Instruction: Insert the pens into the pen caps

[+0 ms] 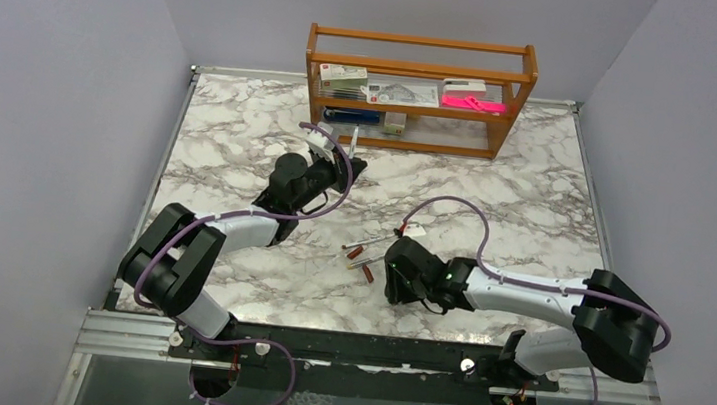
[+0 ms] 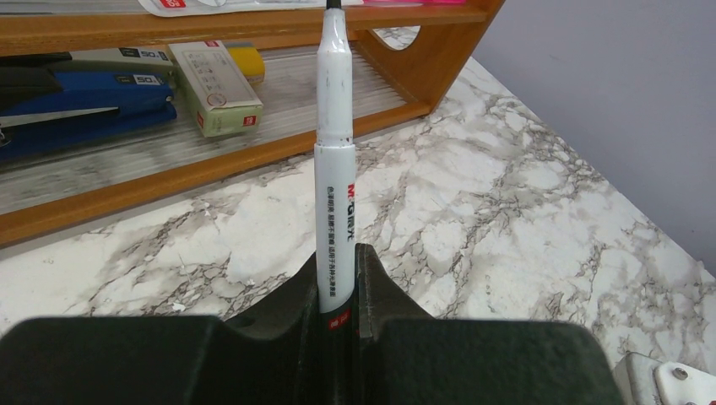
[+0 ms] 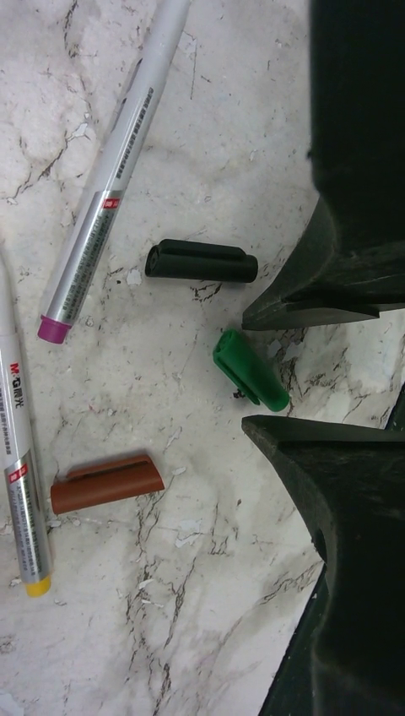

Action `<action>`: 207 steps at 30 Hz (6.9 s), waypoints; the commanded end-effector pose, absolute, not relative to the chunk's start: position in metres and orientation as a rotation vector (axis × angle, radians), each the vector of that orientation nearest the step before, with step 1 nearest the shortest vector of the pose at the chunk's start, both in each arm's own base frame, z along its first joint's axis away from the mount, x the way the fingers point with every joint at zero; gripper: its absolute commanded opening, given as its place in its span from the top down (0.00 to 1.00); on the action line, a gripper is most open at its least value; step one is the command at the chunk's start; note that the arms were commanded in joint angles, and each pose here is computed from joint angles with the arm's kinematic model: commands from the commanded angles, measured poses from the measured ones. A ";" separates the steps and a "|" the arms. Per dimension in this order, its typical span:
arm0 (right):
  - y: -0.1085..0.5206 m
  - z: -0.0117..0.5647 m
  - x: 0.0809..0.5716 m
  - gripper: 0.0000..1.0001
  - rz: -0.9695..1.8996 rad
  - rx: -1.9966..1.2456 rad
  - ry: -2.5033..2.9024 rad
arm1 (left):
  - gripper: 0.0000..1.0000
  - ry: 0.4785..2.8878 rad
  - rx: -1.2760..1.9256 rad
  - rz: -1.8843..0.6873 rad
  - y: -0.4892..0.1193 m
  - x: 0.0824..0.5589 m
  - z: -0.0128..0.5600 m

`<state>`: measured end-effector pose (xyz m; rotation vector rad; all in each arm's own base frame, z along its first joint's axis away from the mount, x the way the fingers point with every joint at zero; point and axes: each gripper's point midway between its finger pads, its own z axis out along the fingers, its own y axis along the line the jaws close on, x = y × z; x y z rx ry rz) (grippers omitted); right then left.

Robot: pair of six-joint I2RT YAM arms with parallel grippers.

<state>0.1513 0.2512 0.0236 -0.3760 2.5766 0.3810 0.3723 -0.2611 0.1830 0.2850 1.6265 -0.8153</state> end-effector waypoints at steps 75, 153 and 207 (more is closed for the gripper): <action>0.223 0.318 0.299 0.99 0.708 0.041 1.470 | 1.00 1.441 0.400 -1.831 -0.373 0.218 0.212; 0.239 0.265 0.289 0.99 0.773 -0.023 1.598 | 1.00 1.237 0.491 -1.811 -0.374 0.210 0.249; 0.241 0.167 0.228 0.97 0.893 -0.134 1.963 | 1.00 0.949 0.642 -1.681 -0.384 0.240 0.347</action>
